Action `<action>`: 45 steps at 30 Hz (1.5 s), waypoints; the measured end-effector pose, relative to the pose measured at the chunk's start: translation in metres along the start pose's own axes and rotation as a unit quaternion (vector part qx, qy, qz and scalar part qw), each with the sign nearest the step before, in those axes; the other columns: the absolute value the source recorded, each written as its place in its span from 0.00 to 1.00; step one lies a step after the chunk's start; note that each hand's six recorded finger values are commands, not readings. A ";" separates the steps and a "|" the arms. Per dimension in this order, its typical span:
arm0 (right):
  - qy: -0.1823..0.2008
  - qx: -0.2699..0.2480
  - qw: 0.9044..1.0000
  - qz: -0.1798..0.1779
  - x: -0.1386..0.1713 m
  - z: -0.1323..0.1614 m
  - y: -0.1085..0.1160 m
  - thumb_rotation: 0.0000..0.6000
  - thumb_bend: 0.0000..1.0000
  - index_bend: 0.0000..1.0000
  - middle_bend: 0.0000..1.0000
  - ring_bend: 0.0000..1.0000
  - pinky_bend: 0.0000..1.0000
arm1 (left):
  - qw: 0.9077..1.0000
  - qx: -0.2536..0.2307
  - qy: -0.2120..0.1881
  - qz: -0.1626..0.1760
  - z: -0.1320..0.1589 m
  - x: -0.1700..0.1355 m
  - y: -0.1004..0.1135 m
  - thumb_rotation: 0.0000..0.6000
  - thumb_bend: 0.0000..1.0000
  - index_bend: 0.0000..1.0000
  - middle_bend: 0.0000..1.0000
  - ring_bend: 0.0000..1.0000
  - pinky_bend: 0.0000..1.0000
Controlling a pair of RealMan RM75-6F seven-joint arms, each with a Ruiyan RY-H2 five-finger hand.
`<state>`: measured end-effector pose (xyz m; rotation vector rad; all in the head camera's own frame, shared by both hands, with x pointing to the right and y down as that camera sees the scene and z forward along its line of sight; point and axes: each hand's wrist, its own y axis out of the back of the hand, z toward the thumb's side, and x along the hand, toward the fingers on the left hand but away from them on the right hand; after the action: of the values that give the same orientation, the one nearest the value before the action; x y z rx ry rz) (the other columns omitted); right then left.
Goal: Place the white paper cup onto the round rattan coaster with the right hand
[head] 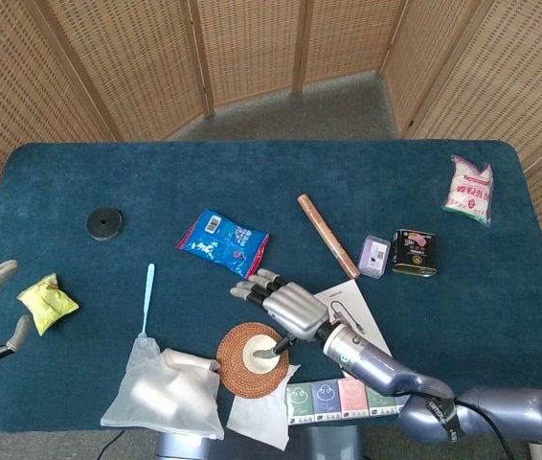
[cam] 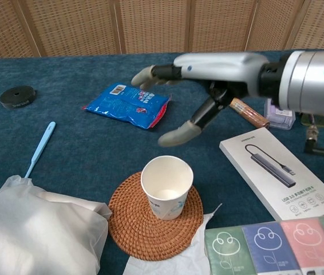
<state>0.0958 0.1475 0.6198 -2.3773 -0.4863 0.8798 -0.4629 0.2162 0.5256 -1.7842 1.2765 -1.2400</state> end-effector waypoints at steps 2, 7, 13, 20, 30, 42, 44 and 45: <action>-0.019 -0.018 0.999 -0.023 0.003 -0.014 0.013 0.98 0.27 0.00 0.02 0.00 0.00 | 1.000 -0.001 0.001 -0.001 0.000 0.000 -0.001 0.37 0.48 0.09 0.13 0.12 0.03; -0.077 -0.034 0.993 -0.077 0.021 -0.055 0.039 1.00 0.35 0.00 0.03 0.00 0.00 | 1.000 -0.001 0.001 -0.001 0.000 0.000 -0.004 0.37 0.48 0.10 0.13 0.12 0.03; -0.142 -0.011 0.982 -0.122 0.050 -0.097 0.049 1.00 0.36 0.00 0.03 0.00 0.00 | 1.000 0.003 -0.002 -0.002 0.000 0.002 -0.007 0.37 0.48 0.11 0.13 0.11 0.03; -0.249 0.021 0.954 -0.163 0.103 -0.153 0.049 1.00 0.39 0.00 0.04 0.00 0.00 | 1.000 0.003 -0.004 -0.005 0.001 0.006 -0.010 0.37 0.48 0.12 0.13 0.11 0.03; -0.350 0.021 0.913 -0.208 0.182 -0.197 0.043 1.00 0.39 0.01 0.05 0.00 0.00 | 1.000 0.014 -0.001 -0.008 0.003 0.004 -0.015 0.37 0.48 0.13 0.13 0.09 0.02; -0.416 0.070 0.878 -0.225 0.254 -0.196 0.028 1.00 0.39 0.02 0.05 0.00 0.00 | 0.998 0.058 0.016 0.017 0.000 -0.015 -0.011 0.38 0.48 0.13 0.12 0.08 0.00; -0.419 0.067 0.876 -0.230 0.259 -0.195 0.027 1.00 0.39 0.02 0.05 0.00 0.00 | 0.998 0.053 0.018 0.022 0.000 -0.017 -0.012 0.38 0.48 0.13 0.12 0.08 0.00; -0.419 0.065 0.875 -0.233 0.261 -0.195 0.027 1.00 0.39 0.02 0.05 0.00 0.00 | 0.998 0.051 0.020 0.023 -0.001 -0.017 -0.012 0.37 0.48 0.13 0.12 0.08 0.00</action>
<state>0.4193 0.1852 0.6016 -1.5336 -1.2185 1.6055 -0.4608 0.2365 0.5310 -1.6567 1.2466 -1.2977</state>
